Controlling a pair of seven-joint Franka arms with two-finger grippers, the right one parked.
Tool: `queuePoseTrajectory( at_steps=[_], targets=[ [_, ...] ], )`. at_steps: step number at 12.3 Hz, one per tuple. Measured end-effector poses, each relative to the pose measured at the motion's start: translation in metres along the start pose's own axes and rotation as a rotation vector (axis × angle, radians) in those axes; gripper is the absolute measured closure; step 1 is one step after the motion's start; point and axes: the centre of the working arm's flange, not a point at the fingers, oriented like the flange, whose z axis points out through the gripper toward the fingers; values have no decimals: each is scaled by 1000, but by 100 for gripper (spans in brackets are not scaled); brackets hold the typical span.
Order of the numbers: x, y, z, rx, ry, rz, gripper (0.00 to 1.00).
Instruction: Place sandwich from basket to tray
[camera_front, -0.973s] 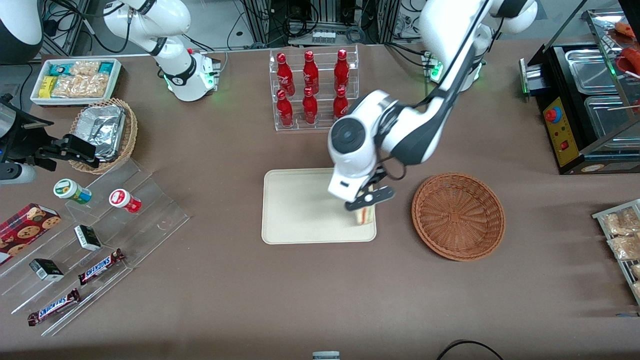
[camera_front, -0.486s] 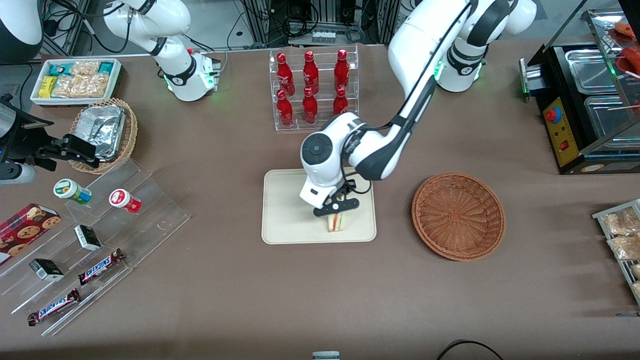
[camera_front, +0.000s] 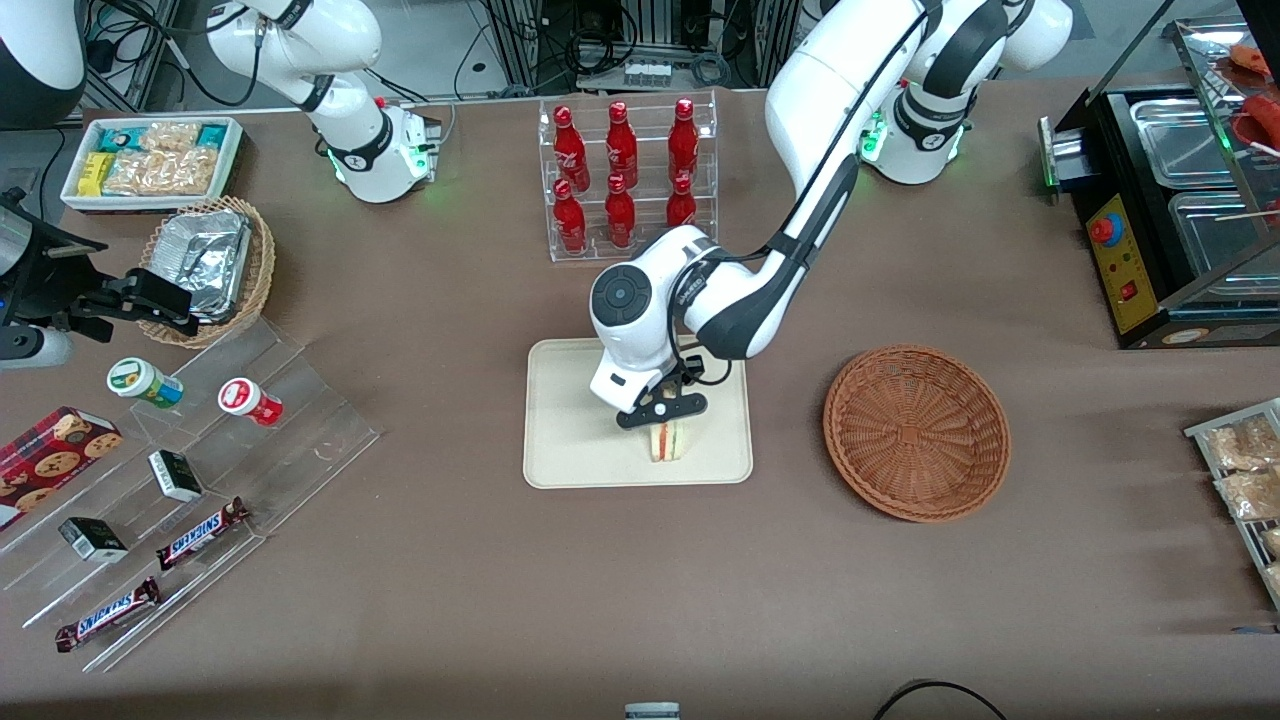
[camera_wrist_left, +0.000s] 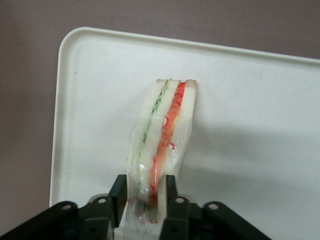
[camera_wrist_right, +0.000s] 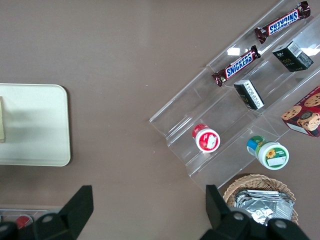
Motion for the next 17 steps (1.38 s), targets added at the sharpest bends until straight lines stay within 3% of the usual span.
queuePoseTrajectory(
  at_steps=[2,5,7,12,15,17],
  targets=[
    [13,-11,-27,7,17,-38,33],
    [54,-73,-103,76,38,-158,1],
    [84,-139,-160,100,23,-242,0],
    [130,-317,-253,125,-86,-212,0],
    [142,-402,-280,97,-129,-141,0],
    [141,-455,-294,41,-149,-82,0]
  ],
)
